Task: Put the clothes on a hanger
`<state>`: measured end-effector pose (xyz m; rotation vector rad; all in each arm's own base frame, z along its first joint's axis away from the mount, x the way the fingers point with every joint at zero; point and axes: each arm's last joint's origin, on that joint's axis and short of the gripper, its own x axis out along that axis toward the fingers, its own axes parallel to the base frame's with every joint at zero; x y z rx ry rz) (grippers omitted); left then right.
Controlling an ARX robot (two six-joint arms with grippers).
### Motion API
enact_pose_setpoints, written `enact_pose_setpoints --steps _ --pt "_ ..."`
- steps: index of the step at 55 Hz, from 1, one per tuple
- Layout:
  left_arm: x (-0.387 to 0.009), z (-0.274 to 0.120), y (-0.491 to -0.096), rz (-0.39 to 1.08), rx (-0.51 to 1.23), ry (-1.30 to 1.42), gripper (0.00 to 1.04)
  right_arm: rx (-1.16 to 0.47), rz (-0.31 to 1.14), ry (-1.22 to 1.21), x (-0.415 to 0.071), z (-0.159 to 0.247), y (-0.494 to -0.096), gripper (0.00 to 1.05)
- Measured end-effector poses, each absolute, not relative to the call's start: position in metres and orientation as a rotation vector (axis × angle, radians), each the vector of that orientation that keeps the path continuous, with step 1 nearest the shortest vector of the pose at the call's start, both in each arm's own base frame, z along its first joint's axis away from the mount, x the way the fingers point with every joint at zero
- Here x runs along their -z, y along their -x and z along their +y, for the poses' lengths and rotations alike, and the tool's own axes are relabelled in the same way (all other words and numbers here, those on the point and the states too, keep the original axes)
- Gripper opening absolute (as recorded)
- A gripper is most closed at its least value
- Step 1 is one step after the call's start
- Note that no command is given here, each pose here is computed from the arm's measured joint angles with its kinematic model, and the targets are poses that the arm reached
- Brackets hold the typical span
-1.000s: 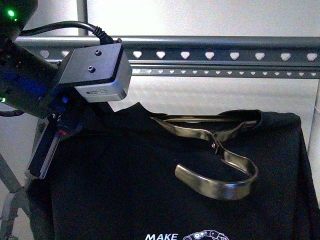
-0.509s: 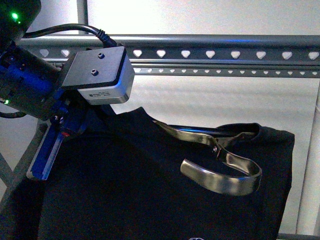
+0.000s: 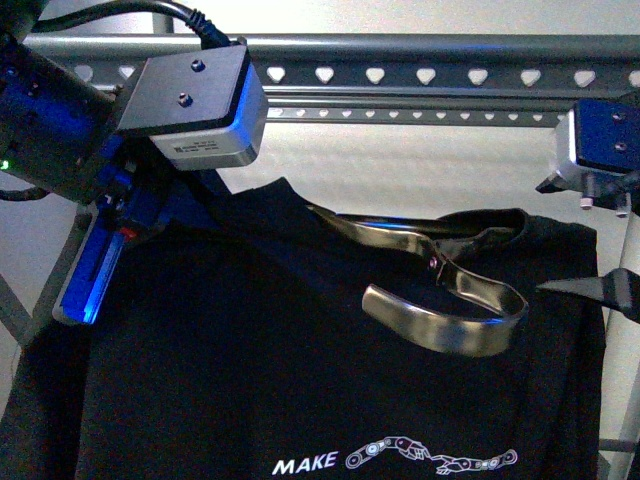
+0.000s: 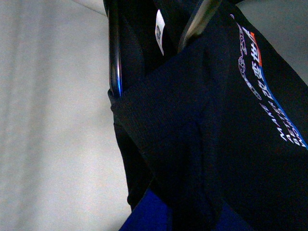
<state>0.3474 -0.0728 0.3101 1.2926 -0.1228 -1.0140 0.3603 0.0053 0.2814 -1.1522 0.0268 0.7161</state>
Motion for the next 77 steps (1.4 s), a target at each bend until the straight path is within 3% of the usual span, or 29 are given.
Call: enact_pose_setpoints --steps 5,16,25,35,44,67,71,73,77 --pt "-0.31 -0.073 -0.347 -0.123 1.014 -1.292 0.04 -0.702 0.036 1.136 -0.277 0.009 -0.373 0.94" --pt "-0.31 -0.073 -0.347 -0.123 1.014 -1.293 0.04 -0.681 0.029 1.101 -0.268 0.018 -0.388 0.67" --pt "-0.31 -0.073 -0.347 -0.123 1.014 -1.292 0.04 -0.683 0.015 1.084 -0.268 0.016 -0.386 0.34" --pt "-0.31 -0.073 -0.347 -0.127 1.021 -1.277 0.04 -0.707 0.001 1.07 -0.263 0.002 -0.377 0.13" --pt "-0.313 -0.075 -0.347 -0.142 1.02 -1.279 0.28 -0.718 0.027 1.046 -0.255 -0.014 -0.36 0.09" --pt "-0.314 -0.073 -0.347 -0.147 1.016 -1.278 0.86 -0.744 0.334 0.938 -0.182 -0.047 -0.32 0.08" --pt "-0.304 -0.071 -0.353 -0.327 0.951 -1.002 1.0 -0.72 0.322 0.922 -0.178 -0.051 -0.318 0.08" --pt "-0.304 -0.067 -0.358 -0.335 0.851 -0.788 0.98 -0.703 0.298 0.892 -0.18 -0.053 -0.318 0.08" --pt "-0.341 -0.05 -0.362 -0.42 0.62 -0.311 0.98 -0.645 0.3 0.766 -0.197 -0.056 -0.308 0.05"
